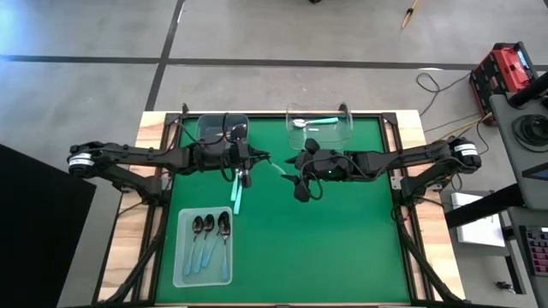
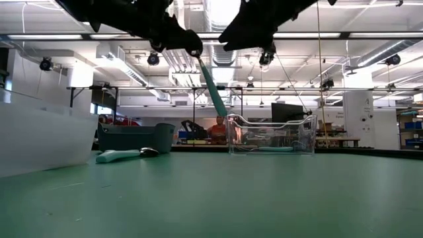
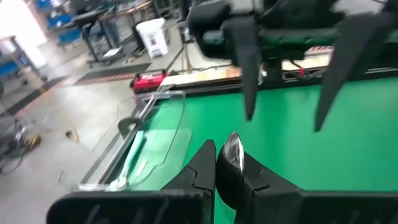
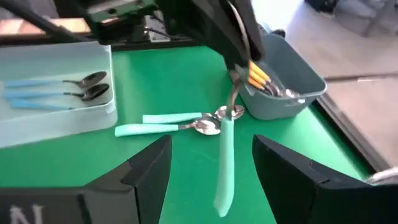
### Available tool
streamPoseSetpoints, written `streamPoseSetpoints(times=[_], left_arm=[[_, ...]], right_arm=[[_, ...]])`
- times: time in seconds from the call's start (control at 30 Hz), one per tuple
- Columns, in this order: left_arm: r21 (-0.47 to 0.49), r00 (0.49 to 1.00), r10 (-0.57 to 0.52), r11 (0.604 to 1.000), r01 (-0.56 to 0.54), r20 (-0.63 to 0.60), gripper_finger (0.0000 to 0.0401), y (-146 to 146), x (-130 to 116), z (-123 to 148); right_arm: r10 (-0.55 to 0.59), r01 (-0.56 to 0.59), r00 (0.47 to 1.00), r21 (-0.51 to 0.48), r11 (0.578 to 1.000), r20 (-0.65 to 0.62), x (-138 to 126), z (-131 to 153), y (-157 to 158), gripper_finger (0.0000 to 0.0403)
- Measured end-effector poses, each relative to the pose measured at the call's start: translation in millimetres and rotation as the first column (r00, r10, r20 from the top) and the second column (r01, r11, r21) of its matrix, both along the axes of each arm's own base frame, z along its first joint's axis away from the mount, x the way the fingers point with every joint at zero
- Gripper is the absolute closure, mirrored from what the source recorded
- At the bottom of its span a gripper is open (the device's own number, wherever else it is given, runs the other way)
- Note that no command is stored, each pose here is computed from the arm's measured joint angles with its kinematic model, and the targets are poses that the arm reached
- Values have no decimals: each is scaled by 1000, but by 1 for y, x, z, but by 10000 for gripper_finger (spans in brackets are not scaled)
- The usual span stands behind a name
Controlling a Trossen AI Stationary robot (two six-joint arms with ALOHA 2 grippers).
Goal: Sort silverware by color (type)
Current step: Put the light blue spoon into the transparent bin
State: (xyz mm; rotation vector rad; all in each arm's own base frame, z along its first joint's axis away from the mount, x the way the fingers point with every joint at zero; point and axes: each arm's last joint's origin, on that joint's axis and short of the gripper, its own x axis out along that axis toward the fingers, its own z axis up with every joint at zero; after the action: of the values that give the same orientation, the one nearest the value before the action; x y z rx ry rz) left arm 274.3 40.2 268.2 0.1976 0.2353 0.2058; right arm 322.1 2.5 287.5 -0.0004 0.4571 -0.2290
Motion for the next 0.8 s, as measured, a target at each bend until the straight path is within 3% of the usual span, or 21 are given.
streamPoseSetpoints(times=[0.23,0.4,0.8], left_arm=[[-55,991,135,989,-134,14,401,-1,-1,-3],[-94,956,285,956,-278,69,401,1,-2,1],[-158,926,357,928,-338,118,401,3,-3,4]], right_arm=[[46,-48,999,-95,994,-19,2,3,0,188],[23,-26,999,-105,994,-30,1,0,-4,188],[-34,28,999,-138,990,-36,10,-10,-18,188]])
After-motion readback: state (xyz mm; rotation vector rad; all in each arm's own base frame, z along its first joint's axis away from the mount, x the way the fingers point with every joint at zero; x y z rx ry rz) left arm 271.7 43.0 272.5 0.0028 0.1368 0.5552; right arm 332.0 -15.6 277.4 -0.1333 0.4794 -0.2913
